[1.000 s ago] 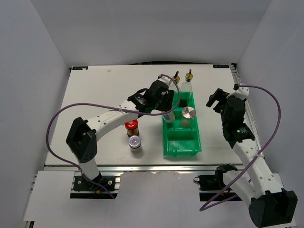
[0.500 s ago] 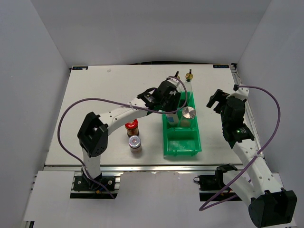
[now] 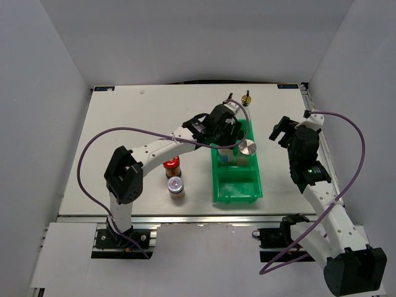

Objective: Organize the condiment bottles

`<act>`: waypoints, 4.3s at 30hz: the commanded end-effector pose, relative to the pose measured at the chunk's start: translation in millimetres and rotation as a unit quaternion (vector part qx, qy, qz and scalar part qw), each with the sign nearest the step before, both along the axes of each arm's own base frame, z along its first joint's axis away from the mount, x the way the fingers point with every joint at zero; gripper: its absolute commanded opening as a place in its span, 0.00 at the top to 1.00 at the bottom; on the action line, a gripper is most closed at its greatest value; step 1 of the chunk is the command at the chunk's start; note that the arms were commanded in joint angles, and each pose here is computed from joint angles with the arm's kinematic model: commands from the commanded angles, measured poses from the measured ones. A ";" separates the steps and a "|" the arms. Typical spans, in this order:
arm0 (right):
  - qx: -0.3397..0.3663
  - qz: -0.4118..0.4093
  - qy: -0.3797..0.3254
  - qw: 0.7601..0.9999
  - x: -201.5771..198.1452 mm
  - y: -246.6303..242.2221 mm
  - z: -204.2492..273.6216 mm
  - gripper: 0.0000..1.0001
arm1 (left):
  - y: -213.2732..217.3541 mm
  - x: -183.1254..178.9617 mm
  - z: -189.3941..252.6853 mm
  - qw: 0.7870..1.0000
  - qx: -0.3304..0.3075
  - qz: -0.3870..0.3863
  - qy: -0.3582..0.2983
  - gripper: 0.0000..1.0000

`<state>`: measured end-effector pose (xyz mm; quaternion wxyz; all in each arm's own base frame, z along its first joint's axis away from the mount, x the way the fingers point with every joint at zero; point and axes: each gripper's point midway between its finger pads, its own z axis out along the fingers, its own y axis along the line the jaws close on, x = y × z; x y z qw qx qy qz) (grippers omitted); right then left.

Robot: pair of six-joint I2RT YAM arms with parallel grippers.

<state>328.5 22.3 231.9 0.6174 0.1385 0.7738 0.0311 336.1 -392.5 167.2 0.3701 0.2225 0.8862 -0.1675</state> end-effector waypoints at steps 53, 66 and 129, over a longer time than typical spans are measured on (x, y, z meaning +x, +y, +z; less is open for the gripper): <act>-0.206 0.648 -0.009 0.733 -120.2 394.1 -29.4 0.11 | 358.6 42.1 41.2 0.855 -0.119 0.487 -0.128 0.02; -0.200 0.606 0.021 0.770 -80.1 441.2 -58.3 0.11 | 373.8 30.6 49.5 0.841 -0.109 0.508 -0.152 0.02; -0.066 0.280 0.072 0.955 -116.1 185.0 7.5 1.00 | 364.6 27.5 49.0 0.851 -0.124 0.491 -0.139 0.02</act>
